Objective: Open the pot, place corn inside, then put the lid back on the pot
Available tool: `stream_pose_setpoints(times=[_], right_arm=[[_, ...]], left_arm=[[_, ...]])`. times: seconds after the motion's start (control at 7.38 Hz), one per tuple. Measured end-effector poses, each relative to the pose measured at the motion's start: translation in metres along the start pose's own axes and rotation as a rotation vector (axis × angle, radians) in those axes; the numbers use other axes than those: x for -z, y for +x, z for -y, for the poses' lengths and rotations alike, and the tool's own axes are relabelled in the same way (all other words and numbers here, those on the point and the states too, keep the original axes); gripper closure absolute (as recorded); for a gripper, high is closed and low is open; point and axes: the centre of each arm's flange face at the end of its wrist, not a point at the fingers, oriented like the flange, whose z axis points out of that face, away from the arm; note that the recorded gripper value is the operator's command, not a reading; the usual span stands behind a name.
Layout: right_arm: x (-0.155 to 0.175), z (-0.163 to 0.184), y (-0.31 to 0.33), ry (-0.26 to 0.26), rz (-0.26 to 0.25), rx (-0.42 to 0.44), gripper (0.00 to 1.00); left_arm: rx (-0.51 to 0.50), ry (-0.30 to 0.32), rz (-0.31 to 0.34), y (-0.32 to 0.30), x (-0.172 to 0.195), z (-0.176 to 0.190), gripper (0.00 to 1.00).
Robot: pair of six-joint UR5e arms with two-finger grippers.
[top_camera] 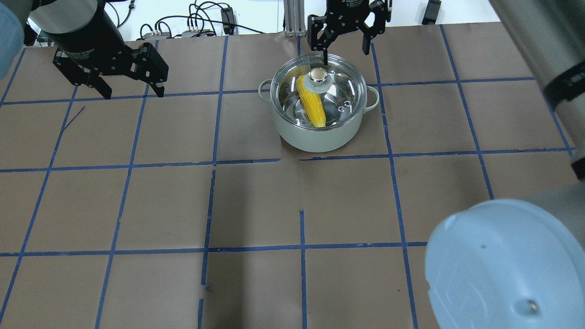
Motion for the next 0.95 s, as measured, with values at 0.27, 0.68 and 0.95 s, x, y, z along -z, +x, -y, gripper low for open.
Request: stream_pose_setpoints(times=[0.27, 0.68, 0.95], right_arm=[[0.014, -0.052, 0.026, 0.025, -0.002, -0.028, 0.01], [0.039, -0.114, 0.046, 0.103, 0.000, -0.049, 0.01], [0.044, -0.136, 0.049, 0.119, 0.000, -0.058, 0.01]], left_arm=[[-0.001, -0.024, 0.016, -0.002, -0.001, 0.000, 0.00], [-0.005, -0.030, 0.059, -0.006, -0.003, 0.001, 0.00], [-0.003, -0.026, 0.058, -0.006, -0.002, 0.001, 0.00]])
